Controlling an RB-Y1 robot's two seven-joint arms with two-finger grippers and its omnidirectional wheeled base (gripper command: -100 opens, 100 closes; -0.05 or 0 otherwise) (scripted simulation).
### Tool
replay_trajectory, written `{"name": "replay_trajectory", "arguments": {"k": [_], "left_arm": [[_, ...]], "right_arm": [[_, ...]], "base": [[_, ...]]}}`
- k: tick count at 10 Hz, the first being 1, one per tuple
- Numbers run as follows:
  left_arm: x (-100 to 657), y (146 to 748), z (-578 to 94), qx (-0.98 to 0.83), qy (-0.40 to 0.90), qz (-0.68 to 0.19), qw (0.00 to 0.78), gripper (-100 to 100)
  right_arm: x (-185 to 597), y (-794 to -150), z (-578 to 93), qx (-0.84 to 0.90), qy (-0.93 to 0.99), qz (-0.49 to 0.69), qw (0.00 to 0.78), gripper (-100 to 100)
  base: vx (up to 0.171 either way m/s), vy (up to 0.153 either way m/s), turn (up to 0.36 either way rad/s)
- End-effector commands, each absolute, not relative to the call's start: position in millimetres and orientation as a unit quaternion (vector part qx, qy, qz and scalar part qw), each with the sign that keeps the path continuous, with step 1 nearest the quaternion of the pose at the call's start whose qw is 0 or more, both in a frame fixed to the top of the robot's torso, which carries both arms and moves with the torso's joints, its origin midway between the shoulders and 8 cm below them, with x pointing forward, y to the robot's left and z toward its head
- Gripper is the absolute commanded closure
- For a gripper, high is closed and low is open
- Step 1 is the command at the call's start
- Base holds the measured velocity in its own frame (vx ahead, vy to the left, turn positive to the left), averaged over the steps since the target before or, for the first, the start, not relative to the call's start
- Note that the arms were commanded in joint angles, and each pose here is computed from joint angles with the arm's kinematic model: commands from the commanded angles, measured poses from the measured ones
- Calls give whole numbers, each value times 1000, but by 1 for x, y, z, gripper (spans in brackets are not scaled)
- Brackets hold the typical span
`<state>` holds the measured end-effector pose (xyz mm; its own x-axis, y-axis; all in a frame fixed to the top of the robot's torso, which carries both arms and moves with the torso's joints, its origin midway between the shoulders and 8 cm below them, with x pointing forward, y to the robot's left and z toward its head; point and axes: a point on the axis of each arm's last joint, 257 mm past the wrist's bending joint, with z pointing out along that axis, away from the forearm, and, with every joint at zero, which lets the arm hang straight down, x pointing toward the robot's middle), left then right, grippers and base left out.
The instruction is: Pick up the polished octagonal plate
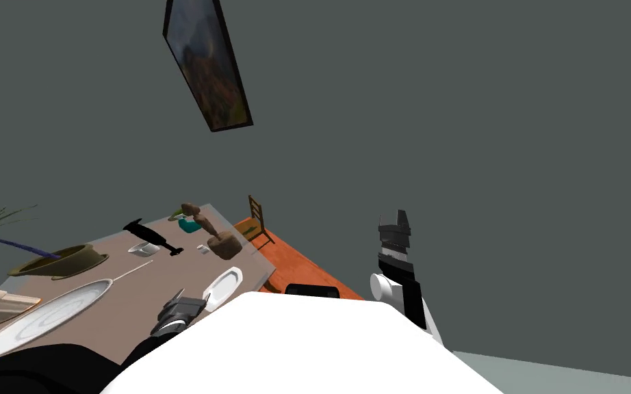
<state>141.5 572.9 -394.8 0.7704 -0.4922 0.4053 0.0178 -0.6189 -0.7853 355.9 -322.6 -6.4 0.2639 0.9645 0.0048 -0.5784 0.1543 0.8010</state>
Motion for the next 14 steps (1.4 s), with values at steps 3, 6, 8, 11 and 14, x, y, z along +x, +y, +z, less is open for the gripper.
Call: {"name": "replay_trajectory", "arguments": {"k": [3,6,8,11,14], "left_arm": [[102,582,-423,-874,104,-271,390,-100],[59,584,-453,-898,76,-229,368,-100],[32,584,-467,-911,52,-204,354,-100],[-7,581,-488,-927,24,-168,335,-100],[-66,570,-514,-946,-26,-113,304,-100]], "right_arm": [[356,-323,-6,357,270,543,710,0],[356,-323,-6,357,270,543,710,0],[356,-323,-7,357,270,543,710,0],[356,-323,-6,357,270,543,710,0],[356,-323,-6,357,270,543,710,0]], "base": [[54,1,-292],[42,-1,-185],[37,1,-126],[62,9,-249],[57,12,-256]]}}
